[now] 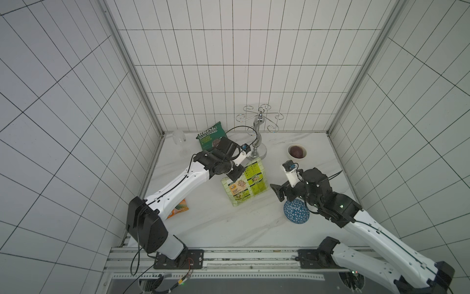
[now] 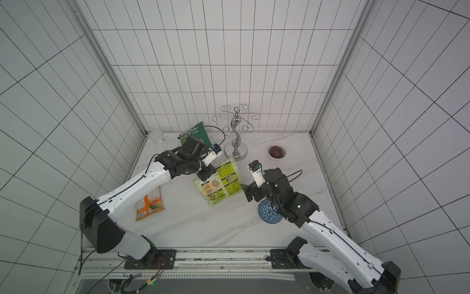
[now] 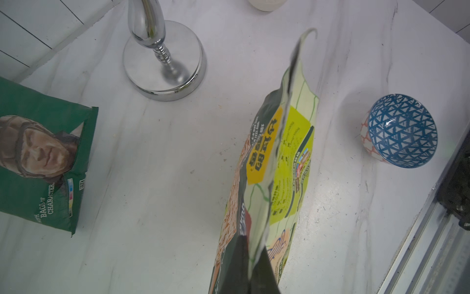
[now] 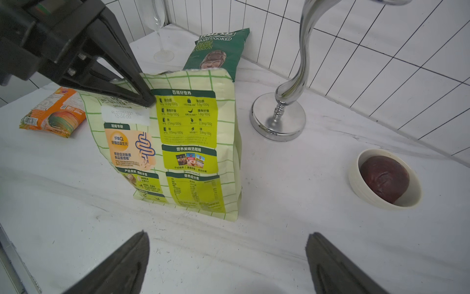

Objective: Pour the oats into the breakfast bowl
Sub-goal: Move the oats bag to the center of the board.

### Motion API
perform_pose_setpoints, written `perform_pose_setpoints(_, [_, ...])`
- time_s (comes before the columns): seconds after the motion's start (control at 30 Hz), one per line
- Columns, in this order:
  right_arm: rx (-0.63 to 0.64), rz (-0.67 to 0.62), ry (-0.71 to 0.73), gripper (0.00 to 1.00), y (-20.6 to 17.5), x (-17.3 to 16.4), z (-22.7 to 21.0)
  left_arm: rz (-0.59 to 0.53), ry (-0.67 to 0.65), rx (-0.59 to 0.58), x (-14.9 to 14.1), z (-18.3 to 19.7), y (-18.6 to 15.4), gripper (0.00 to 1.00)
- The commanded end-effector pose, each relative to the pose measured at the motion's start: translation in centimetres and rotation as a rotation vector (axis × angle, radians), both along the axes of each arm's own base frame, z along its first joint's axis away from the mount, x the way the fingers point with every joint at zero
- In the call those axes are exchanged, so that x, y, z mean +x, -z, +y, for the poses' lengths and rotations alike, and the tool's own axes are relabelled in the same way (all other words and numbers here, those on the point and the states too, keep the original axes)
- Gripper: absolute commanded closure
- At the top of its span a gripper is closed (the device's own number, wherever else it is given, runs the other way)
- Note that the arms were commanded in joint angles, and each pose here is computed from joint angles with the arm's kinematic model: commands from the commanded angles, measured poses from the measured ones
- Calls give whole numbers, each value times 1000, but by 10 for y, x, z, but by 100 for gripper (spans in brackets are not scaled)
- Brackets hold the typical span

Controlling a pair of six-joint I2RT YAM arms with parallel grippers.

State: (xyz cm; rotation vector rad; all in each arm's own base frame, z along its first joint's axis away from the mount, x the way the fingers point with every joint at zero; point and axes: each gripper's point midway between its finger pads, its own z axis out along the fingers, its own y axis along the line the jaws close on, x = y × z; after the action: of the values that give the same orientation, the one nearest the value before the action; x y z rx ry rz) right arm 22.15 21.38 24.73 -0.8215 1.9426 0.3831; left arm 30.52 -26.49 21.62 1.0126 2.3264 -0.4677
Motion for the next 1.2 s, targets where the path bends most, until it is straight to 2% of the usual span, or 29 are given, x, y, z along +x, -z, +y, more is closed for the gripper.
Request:
perform_pose_setpoints(0.0, [-21, -28, -49, 1, -11, -4, 6, -81, -42, -147, 11, -14, -43, 79])
perform_pose_setpoints(0.07, [-46, -21, -66, 1, -8, -5, 8, -71, -61, -151, 6, -15, -41, 55])
perform_pose_setpoints(0.2, [-105, -15, -134, 1, -3, -11, 17, -133, -107, -163, -5, -9, -58, 28])
perform_pose_setpoints(0.27, [-136, -20, -192, 1, -6, -15, 24, -193, -169, -217, -8, 2, -78, 23])
perform_pose_setpoints(0.33, [-174, -49, -246, 1, -8, -16, 31, -274, -317, -281, -8, 29, -99, 19])
perform_pose_setpoints(0.43, [-248, -61, -370, 1, -4, -23, 43, -339, -521, -419, -19, 69, -114, 12])
perform_pose_setpoints(0.57, [-357, -79, -485, 1, 6, -19, 62, -362, -671, -605, -41, 105, -109, 9])
perform_pose_setpoints(0.67, [-420, -78, -524, 1, 11, -7, 76, -331, -737, -663, -54, 121, -93, 8])
perform_pose_setpoints(0.9, [-525, -63, -566, 9, 25, 17, 100, -246, -799, -630, -67, 133, -51, 8])
perform_pose_setpoints(1.1, [-554, -30, -620, 16, 39, 20, 115, -216, -816, -640, -70, 135, -36, 8])
perform_pose_setpoints(1.17, [-570, -8, -637, 22, 46, 20, 119, -215, -830, -636, -70, 137, -31, 8])
